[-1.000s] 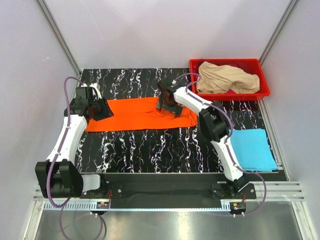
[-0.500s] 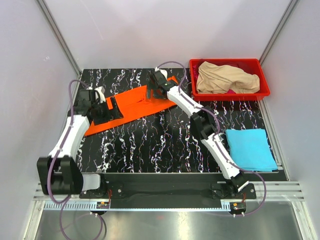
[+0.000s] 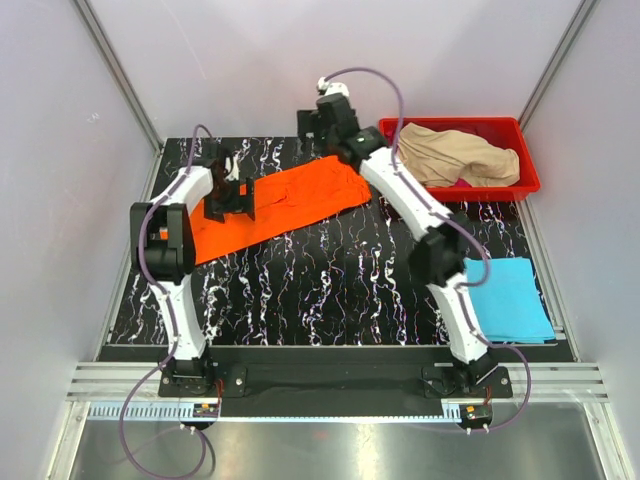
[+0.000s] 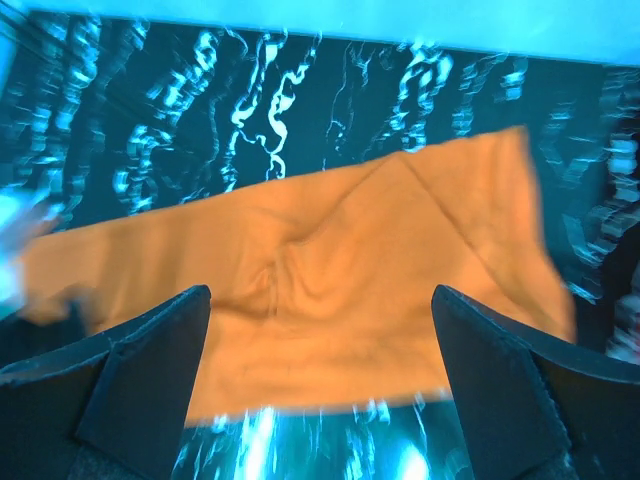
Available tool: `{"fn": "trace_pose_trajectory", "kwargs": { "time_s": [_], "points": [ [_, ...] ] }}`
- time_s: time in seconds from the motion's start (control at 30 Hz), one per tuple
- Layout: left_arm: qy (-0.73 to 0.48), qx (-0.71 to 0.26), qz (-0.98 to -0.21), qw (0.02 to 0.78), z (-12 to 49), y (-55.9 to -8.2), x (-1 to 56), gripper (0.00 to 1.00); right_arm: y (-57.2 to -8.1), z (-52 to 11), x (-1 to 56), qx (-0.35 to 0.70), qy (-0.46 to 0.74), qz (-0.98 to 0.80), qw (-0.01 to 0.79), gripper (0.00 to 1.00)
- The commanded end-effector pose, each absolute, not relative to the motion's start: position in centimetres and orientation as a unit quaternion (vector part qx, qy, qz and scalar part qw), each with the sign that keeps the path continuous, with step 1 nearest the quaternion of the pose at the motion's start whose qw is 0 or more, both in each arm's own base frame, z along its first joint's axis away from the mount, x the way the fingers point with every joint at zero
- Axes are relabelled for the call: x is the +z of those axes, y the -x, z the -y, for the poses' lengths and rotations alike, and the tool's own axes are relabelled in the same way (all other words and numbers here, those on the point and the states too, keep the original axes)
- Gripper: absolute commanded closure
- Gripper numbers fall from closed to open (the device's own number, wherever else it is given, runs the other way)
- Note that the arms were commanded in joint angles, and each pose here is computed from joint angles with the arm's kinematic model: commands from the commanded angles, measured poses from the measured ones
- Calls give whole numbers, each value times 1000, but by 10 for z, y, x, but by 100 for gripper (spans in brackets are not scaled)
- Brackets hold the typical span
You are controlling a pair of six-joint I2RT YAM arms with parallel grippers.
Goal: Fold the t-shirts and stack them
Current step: Fold the tshirt
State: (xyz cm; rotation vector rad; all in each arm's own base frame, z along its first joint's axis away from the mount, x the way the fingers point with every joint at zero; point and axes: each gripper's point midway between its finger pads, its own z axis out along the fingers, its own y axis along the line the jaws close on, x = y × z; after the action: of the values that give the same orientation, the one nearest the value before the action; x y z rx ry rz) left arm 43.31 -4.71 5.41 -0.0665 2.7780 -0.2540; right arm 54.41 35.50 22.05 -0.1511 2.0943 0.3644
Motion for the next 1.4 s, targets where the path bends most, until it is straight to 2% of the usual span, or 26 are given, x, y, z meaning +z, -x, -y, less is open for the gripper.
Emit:
{"fn": "trace_pose_trajectory", "kwargs": {
  "time_s": [0.0,0.17,0.37,0.5,0.53,0.57,0.63,0.73,0.77,0.83,1.0,1.03,1.07,1.23,1.37],
  "points": [
    [-15,-37,-988,151,46,-433,48,1,-499,-310,318,151,53,-837,523,0],
    [-35,4,-992,118,54,-428,18,1,-448,-262,326,120,47,-842,524,0],
    [-44,-7,-997,65,86,-403,3,1,-409,-218,307,79,36,-851,518,0],
    [0,-158,-987,40,156,-381,10,1,-397,-201,282,63,32,-865,497,0],
    [22,-182,-983,9,164,-358,0,2,-395,-198,271,59,31,-871,486,0],
    [28,-245,-968,36,186,-362,15,2,-395,-197,268,62,32,-872,484,0],
    [81,-282,-956,11,202,-329,18,2,-394,-203,258,81,36,-881,464,0],
    [89,-295,-951,22,219,-302,23,1,-406,-213,242,87,23,-898,431,0],
    [94,-312,-944,48,226,-303,42,1,-413,-220,226,86,27,-906,414,0],
    [102,-332,-935,74,229,-292,61,1,-427,-233,230,99,28,-903,417,0],
    [105,-345,-918,166,226,-306,115,1,-472,-275,182,114,20,-923,368,0],
    [96,-349,-911,198,226,-315,139,1,-481,-279,192,114,14,-922,370,0],
    [97,-332,-914,212,220,-318,145,1,-489,-284,159,100,6,-934,344,0],
    [41,-261,-916,302,197,-347,199,1,-510,-282,117,52,14,-942,332,3],
    [8,-195,-914,355,169,-362,220,1,-506,-280,95,42,9,-949,311,11]
  ]
}}
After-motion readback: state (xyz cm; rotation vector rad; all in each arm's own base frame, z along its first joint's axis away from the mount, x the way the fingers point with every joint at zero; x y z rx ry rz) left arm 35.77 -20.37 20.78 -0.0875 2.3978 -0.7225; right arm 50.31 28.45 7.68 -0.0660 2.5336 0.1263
